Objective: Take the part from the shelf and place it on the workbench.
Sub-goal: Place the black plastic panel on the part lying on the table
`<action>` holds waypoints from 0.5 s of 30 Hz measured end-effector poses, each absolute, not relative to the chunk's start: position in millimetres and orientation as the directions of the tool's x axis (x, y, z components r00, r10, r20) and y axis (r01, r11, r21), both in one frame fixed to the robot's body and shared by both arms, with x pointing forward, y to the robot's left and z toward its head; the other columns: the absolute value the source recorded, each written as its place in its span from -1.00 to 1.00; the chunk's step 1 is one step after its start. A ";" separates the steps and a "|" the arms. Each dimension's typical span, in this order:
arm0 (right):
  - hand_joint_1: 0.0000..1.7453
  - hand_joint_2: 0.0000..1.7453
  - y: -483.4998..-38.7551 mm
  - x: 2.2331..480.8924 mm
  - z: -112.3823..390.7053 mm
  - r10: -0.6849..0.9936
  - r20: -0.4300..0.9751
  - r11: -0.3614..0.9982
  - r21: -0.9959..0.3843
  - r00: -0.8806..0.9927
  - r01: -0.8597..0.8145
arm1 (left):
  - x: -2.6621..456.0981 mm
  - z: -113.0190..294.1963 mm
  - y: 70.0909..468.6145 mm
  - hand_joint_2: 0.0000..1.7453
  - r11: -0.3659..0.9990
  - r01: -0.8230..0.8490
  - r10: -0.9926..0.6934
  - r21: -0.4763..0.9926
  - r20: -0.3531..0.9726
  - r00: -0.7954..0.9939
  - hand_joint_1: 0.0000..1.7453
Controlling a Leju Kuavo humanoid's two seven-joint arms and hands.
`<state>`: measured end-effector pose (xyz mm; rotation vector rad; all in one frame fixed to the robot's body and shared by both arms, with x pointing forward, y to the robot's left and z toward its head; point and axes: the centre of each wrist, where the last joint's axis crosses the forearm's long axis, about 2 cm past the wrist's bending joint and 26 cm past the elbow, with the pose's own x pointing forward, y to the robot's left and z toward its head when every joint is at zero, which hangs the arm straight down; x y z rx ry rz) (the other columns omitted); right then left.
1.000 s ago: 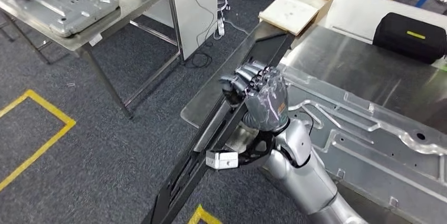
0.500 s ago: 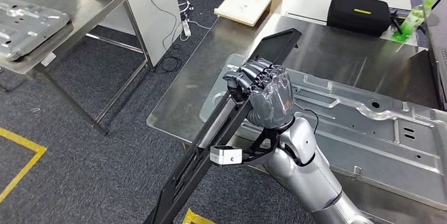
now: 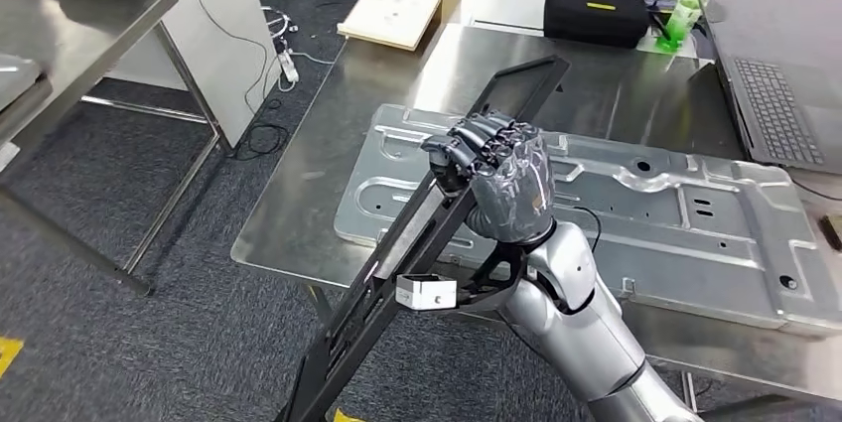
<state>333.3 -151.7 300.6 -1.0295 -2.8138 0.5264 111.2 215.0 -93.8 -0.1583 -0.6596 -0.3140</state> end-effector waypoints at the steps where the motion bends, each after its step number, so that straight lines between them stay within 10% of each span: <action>1: 1.00 1.00 -154.8 334.4 300.0 0.648 -0.019 0.709 -0.351 -0.761 0.612 | 111.7 -93.6 214.5 1.00 0.941 0.335 -0.236 -0.045 0.624 0.745 -1.00; 15: 1.00 1.00 -241.5 378.6 279.9 0.792 0.150 0.601 -0.363 -0.592 0.711 | 112.8 -93.1 213.6 1.00 0.940 0.337 -0.236 -0.046 0.624 0.745 -1.00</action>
